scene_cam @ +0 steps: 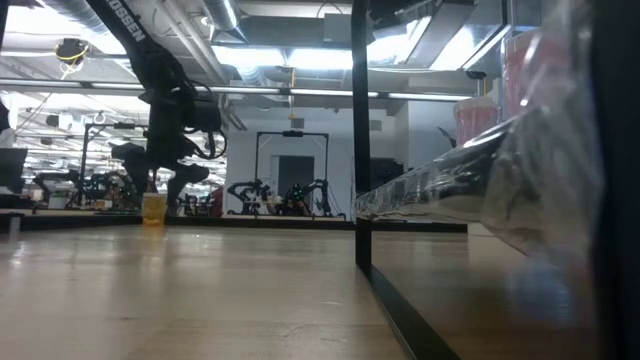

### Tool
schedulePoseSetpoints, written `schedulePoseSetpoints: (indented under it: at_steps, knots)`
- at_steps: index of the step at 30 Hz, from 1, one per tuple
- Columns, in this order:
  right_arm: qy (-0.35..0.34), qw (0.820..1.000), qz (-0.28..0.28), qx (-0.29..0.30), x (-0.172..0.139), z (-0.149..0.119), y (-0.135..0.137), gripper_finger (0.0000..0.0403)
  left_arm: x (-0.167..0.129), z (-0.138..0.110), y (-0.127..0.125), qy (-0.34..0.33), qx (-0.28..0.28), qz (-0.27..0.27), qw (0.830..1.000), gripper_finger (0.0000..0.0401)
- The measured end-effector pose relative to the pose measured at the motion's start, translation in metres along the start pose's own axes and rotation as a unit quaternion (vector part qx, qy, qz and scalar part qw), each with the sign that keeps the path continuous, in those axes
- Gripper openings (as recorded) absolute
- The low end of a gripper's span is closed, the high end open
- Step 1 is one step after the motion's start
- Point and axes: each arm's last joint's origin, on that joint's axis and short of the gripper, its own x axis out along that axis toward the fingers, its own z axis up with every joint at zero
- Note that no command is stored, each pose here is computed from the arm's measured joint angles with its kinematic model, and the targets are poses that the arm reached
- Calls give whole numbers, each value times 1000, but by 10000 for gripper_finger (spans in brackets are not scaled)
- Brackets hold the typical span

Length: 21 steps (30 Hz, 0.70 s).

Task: Pick and place medicine bottles onto shelf by color
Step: Put the orange pill bottle on the shelf aligned with the other orange pill bottle

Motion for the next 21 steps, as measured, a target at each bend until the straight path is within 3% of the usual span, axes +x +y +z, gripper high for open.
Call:
schedulePoseSetpoints:
  at_steps: [13,21]
  knots:
    - [0,1000,0,1,0,0,0,191,0,0,0,-2,-5,-1,1000,232]
    - [0,1000,0,0,0,0,0,191,0,0,0,-2,-5,-1,1000,216]
